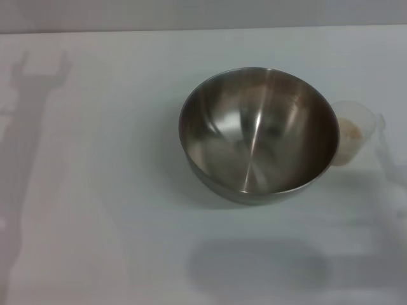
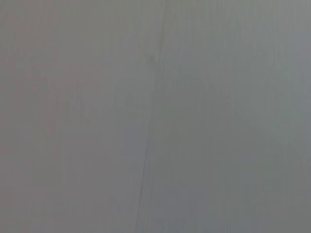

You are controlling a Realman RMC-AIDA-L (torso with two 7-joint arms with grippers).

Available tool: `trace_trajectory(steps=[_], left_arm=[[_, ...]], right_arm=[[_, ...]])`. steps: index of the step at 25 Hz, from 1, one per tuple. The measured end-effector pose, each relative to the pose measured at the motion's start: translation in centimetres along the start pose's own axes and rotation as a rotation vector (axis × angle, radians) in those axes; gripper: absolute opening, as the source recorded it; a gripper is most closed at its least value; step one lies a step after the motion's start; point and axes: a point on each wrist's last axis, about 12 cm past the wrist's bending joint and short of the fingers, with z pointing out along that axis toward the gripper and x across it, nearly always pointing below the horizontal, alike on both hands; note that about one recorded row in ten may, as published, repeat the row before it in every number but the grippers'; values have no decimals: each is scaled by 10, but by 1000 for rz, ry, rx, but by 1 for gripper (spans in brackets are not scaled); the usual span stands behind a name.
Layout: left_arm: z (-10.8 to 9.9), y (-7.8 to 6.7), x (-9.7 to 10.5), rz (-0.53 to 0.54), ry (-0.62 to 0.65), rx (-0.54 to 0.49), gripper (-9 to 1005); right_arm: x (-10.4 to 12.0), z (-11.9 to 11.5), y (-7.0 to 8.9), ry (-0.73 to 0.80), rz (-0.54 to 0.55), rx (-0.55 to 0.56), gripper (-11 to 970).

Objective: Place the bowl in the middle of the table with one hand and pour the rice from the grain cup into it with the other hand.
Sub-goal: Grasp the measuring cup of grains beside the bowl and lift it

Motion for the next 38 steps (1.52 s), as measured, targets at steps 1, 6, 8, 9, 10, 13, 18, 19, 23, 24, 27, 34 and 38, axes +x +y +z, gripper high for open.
trace_trajectory(steps=[1, 6, 8, 9, 10, 13, 18, 19, 23, 24, 27, 34, 38], left_arm=[[0, 0, 0, 0, 0, 0, 844], [-1, 1, -1, 10, -2, 10, 844], [0, 1, -1, 12, -3, 10, 844], [0, 1, -1, 12, -3, 10, 844], [0, 1, -1, 12, -3, 10, 844], [2, 2, -4, 13, -19, 7, 844], [2, 3, -6, 14, -32, 7, 844], [1, 3, -6, 14, -34, 4, 844], [0, 5, -7, 15, -42, -1, 844], [0, 5, -7, 15, -45, -1, 844], [-2, 5, -9, 16, -57, -1, 844], [-6, 7, -9, 17, -65, -5, 844], [-7, 6, -10, 15, -77, -3, 844]], right_arm=[[1, -5, -1, 9, -1, 9, 703], [4, -26, -5, 45, -6, 34, 703], [5, -29, -7, 54, -14, 35, 703], [5, -30, -8, 59, -18, 33, 703], [6, -29, -8, 62, -21, 29, 703], [8, -25, -9, 79, -30, 17, 703], [14, -17, -7, 126, -39, -10, 703], [16, -16, -6, 140, -41, -20, 703], [21, -12, -2, 181, -51, -54, 703], [22, -11, -2, 189, -51, -59, 703], [26, -10, 0, 215, -53, -65, 703], [27, -8, -3, 225, -59, -61, 703], [27, -2, -5, 229, -78, -71, 703]])
